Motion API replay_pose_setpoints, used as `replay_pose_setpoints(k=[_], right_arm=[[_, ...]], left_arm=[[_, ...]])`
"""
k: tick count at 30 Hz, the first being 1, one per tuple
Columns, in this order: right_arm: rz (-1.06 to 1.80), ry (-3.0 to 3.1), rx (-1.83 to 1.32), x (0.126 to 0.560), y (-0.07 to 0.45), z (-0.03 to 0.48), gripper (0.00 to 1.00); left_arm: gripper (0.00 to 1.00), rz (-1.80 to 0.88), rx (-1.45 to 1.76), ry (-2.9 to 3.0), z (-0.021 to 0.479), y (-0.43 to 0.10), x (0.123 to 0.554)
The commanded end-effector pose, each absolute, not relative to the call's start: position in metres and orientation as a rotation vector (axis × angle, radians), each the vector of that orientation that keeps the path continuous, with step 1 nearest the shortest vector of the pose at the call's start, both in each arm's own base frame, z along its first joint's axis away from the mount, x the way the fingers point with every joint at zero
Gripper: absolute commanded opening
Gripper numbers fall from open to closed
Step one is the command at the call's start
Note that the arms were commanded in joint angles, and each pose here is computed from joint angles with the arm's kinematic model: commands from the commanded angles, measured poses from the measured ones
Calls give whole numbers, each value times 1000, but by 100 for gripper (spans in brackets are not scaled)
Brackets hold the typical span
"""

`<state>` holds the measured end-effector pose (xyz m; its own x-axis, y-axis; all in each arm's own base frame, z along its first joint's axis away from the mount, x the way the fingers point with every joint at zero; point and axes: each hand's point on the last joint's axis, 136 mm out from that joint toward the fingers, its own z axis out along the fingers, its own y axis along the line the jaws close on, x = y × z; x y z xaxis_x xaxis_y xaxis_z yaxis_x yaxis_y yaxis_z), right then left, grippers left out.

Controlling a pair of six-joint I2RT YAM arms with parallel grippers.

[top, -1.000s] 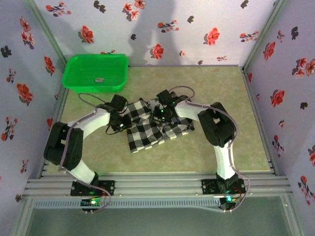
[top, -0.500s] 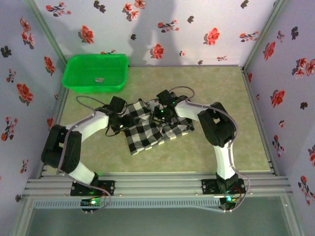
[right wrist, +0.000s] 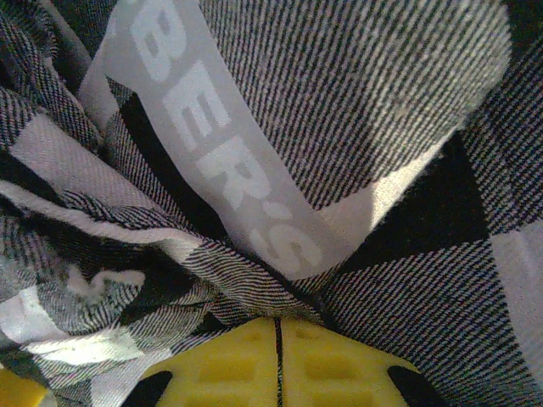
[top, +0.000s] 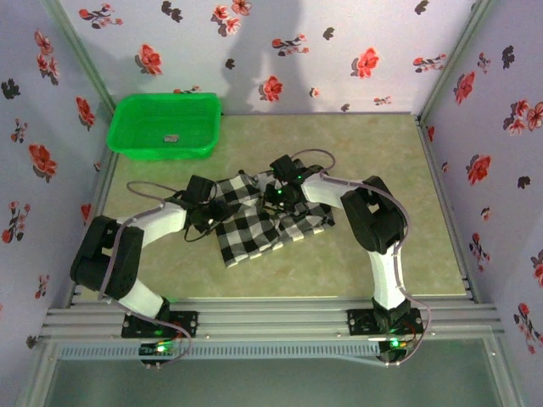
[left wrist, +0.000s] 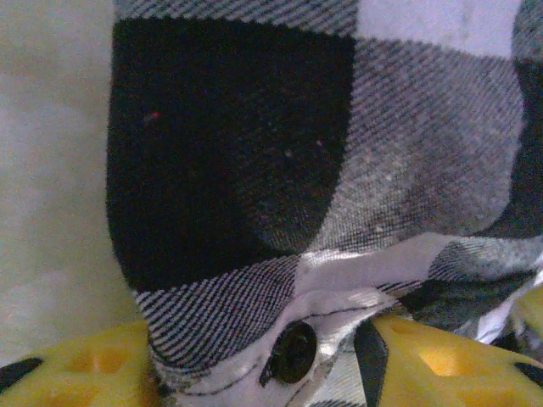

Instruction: Fold and stack the long sleeve shirts

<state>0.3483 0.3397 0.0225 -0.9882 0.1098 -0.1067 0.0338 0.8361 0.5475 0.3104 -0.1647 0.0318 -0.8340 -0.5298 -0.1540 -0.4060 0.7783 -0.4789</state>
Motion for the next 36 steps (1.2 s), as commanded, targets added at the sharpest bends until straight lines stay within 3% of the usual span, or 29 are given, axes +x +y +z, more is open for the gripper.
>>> replay_pose_setpoints(k=[1,5,10,20,28,36], right_arm=[[702,3079,153,312,315,-17,9],[707,3078,153,310,315,-15,9],[802,3082,272,304,321,-11,5],[1119,2979,501,290,349,21,3],[975,2955,407,291,309,61,4],[1042,2933,381,300,319,64,3]], left_arm=[[39,-683,-765,2634,31,-168,324],[19,-619,-679,2692,38,-166,322],[7,-411,-500,2783,56,-147,309],[4,-181,-71,2880,109,-140,300],[3,-54,113,2932,124,-139,298],[3,114,239,2913,138,-145,302]])
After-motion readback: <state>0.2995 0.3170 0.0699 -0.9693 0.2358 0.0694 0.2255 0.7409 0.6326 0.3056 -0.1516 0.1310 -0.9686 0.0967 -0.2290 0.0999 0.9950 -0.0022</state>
